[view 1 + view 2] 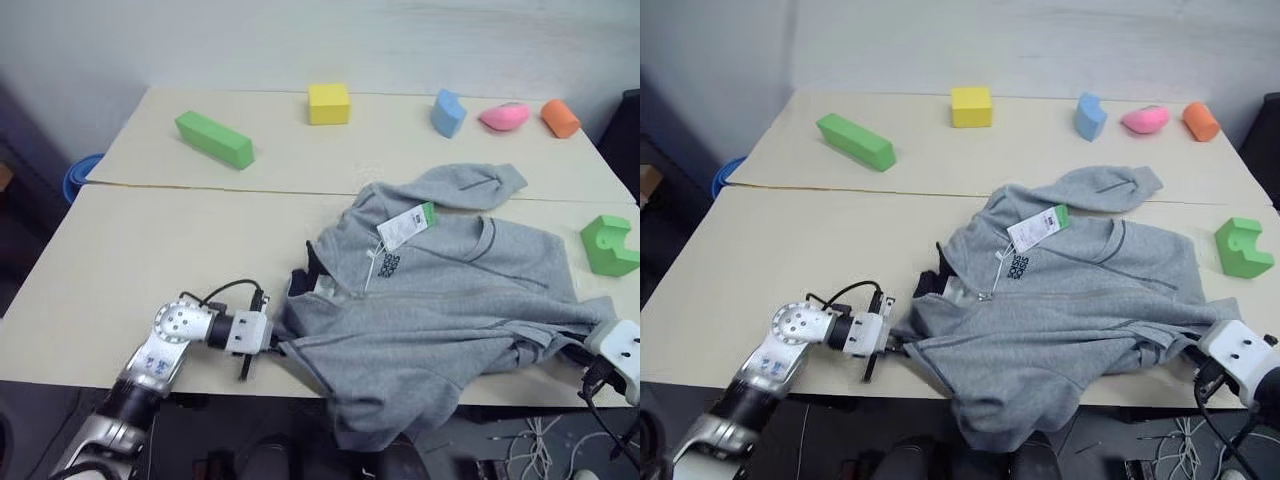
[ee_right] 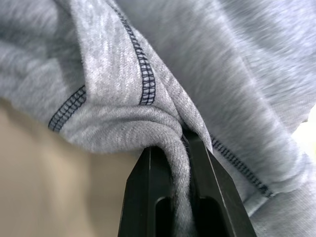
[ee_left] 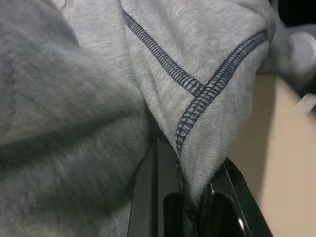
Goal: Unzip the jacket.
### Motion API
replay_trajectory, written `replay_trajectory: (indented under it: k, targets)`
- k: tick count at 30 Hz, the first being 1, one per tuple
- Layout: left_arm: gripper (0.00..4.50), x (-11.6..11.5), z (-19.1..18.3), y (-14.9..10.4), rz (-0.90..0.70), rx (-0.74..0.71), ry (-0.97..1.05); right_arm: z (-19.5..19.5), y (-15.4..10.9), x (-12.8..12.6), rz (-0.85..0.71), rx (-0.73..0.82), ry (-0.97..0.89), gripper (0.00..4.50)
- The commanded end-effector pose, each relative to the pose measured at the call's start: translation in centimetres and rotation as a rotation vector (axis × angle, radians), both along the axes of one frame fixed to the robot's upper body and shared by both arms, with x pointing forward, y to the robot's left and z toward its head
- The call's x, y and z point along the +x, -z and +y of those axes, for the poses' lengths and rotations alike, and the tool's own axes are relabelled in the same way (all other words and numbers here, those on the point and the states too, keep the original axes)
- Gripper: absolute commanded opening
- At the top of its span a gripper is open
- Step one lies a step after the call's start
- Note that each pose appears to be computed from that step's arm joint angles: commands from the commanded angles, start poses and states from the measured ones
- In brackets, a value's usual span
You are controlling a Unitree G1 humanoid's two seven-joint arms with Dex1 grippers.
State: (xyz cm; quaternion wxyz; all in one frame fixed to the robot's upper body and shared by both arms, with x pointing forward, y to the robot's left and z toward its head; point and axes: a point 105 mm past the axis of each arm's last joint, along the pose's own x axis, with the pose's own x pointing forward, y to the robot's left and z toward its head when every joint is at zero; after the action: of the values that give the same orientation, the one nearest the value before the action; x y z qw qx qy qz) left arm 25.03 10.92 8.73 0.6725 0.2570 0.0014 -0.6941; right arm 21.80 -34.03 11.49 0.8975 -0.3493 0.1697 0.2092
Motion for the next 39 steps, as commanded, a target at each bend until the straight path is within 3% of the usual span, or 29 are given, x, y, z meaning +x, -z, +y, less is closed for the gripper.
replay_trajectory:
  k: [1,4,5,8,12,15,16,18,22,25,27,34,39]
  targets:
    - [0.01,-0.5,0.8,-1.2,0.022,-0.009,-0.084,-2.1,-0.7,-0.4,0.004,-0.030,0.058,0.00]
    - [0.01,-1.1,0.8,-0.9,0.068,-0.016,-0.109,-2.1,-0.5,-0.9,0.036,0.070,0.084,0.00]
    - [0.00,-1.6,0.8,-0.7,0.104,-0.009,-0.096,-1.4,-0.6,-1.2,0.055,0.133,0.065,0.30]
    - [0.93,-2.1,1.7,-1.3,0.251,-0.039,-0.108,0.6,-1.5,-2.8,0.094,0.223,-0.001,1.16]
    - [2.06,-1.0,3.2,-3.3,0.310,-0.078,-0.153,3.4,-3.6,-4.9,0.116,0.373,-0.083,2.38]
    - [2.92,0.0,4.5,-4.8,0.316,-0.101,-0.157,5.9,-6.1,-5.9,0.123,0.531,-0.177,3.39]
    - [2.93,0.4,4.7,-5.5,0.308,-0.117,-0.155,6.4,-6.9,-5.8,0.128,0.586,-0.188,3.74]
    - [3.43,1.1,4.7,-6.4,0.279,-0.137,-0.148,7.5,-8.2,-5.3,0.133,0.663,-0.215,4.42]
    - [4.48,2.0,3.6,-8.2,0.253,-0.195,-0.113,9.3,-9.8,-3.7,0.120,0.680,-0.284,4.50]
    - [4.48,3.3,2.0,-10.0,0.181,-0.277,-0.099,10.5,-10.1,-0.8,0.091,0.655,-0.292,4.50]
    - [4.48,3.6,0.2,-10.2,0.167,-0.289,-0.056,11.3,-10.3,2.8,-0.005,0.668,-0.251,4.50]
    - [4.48,5.1,-3.1,-9.1,0.081,-0.216,0.003,15.1,-8.4,10.9,0.059,0.754,-0.123,4.50]
    - [4.48,5.9,-4.5,-7.1,0.019,-0.168,-0.010,14.9,-6.9,15.7,0.108,0.811,0.081,4.50]
